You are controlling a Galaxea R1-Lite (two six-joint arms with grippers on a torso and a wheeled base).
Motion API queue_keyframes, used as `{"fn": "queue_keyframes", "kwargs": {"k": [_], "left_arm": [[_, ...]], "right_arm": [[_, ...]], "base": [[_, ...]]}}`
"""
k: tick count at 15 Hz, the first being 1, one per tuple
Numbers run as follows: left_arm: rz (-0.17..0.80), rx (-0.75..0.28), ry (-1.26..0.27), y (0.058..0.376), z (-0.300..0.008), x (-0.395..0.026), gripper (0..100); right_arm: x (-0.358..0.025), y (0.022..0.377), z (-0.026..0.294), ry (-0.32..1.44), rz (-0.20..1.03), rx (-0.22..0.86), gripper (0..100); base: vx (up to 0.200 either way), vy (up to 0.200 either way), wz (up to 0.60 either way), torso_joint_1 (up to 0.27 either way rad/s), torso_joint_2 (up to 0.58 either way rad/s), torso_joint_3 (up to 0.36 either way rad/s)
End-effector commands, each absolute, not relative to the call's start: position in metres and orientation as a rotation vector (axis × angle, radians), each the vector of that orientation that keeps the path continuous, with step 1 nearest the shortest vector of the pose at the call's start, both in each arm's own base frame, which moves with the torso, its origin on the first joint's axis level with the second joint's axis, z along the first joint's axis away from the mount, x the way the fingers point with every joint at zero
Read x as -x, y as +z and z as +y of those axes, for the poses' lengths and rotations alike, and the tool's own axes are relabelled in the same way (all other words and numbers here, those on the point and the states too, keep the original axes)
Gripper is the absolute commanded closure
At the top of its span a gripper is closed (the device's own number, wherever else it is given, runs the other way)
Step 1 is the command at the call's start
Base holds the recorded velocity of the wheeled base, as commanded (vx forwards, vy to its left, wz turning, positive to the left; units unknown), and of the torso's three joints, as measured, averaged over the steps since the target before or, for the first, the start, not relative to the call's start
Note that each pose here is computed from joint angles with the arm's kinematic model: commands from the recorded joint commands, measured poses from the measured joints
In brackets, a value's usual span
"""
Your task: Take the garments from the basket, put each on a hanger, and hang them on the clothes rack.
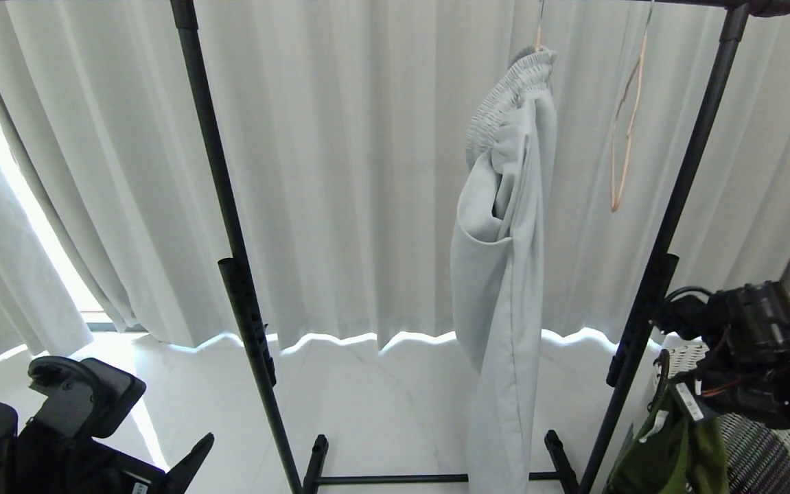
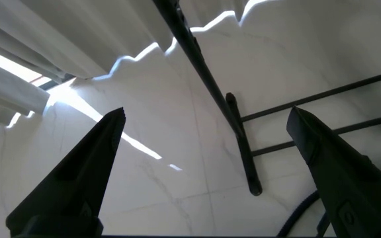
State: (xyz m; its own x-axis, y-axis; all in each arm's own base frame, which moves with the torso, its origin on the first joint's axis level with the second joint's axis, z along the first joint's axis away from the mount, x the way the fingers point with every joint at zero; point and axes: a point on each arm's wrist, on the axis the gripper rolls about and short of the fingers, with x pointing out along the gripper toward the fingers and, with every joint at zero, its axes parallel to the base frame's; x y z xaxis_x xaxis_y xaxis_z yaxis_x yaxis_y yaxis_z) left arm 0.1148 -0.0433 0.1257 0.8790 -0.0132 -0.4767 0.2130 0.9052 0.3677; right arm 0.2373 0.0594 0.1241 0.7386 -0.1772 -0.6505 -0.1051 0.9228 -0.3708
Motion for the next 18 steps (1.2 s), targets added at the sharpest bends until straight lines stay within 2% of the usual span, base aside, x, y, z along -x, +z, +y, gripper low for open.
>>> {"fn": "queue_keyframes", "kwargs": {"k": [1, 4, 13, 15, 18], "left_arm": [[0.466, -0.425, -0.118, 0.128, -0.042, -0.112, 0], [0.434, -0.477, -0.117, 0.131, -0.039, -0.107, 0], [0.373, -0.500, -0.128, 0.140, -0.038, -0.101, 0], [0.331, -0.499, -0.184, 0.147, -0.045, -0.101, 0], [0.264, -0.495, -0.420, 0.163, -0.075, -0.106, 0]], "right_arm": [[-0.222, 0.189, 0.060, -0.040, 0.546, 0.338, 100], [-0.202, 0.229, 0.066, 0.005, 0.431, 0.314, 100], [-0.175, 0.261, 0.111, 0.247, 0.281, 0.308, 100], [-0.173, 0.265, 0.119, 0.284, 0.262, 0.305, 100], [-0.159, 0.276, 0.143, 0.408, 0.225, 0.238, 100]], "base": [[0.000, 0.000, 0.00, 0.000, 0.00, 0.000], [-0.067, 0.000, 0.00, 0.001, 0.00, 0.002], [-0.200, 0.000, 0.00, 0.003, 0.00, 0.003], [0.000, 0.000, 0.00, 0.000, 0.00, 0.000], [0.000, 0.000, 0.00, 0.000, 0.00, 0.000]]}}
